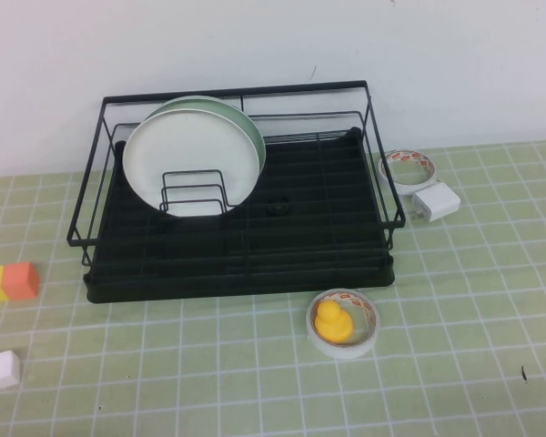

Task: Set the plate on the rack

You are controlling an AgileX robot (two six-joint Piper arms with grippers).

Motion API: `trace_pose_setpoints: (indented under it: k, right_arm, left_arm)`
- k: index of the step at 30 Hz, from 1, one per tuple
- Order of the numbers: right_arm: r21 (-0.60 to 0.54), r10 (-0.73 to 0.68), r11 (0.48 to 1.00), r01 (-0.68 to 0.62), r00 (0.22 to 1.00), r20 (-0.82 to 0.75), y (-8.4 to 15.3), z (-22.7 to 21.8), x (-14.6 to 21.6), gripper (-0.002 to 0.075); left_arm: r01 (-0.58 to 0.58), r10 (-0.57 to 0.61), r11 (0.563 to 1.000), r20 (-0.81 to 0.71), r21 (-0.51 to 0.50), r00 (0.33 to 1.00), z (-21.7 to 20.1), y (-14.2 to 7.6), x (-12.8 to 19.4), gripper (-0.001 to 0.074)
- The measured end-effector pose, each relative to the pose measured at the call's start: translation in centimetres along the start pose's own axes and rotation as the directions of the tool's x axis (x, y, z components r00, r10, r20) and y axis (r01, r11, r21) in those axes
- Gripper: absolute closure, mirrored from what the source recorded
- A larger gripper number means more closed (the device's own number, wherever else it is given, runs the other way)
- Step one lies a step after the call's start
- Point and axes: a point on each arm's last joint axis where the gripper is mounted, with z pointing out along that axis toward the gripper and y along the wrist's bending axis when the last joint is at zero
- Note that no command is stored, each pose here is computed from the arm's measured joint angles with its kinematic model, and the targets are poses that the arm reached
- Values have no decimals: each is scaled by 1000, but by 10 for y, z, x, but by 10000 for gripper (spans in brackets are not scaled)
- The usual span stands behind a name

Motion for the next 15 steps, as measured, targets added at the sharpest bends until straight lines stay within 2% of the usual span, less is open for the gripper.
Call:
trace_pose_setpoints:
  k: [4, 9, 15]
  right_arm:
    - [-6, 27, 1000, -27, 1000, 2, 0, 0, 0, 726]
    - [5, 171, 985, -171, 985, 0, 0, 0, 0, 726]
    - [25, 234, 972, -234, 972, 0, -2, 0, 0, 726]
  left_arm:
    - [0, 0, 1000, 0, 0, 1000, 0, 0, 0, 738]
    - [0, 0, 1000, 0, 0, 1000, 0, 0, 0, 737]
    - [0, 0, 1000, 0, 0, 1000, 0, 0, 0, 738]
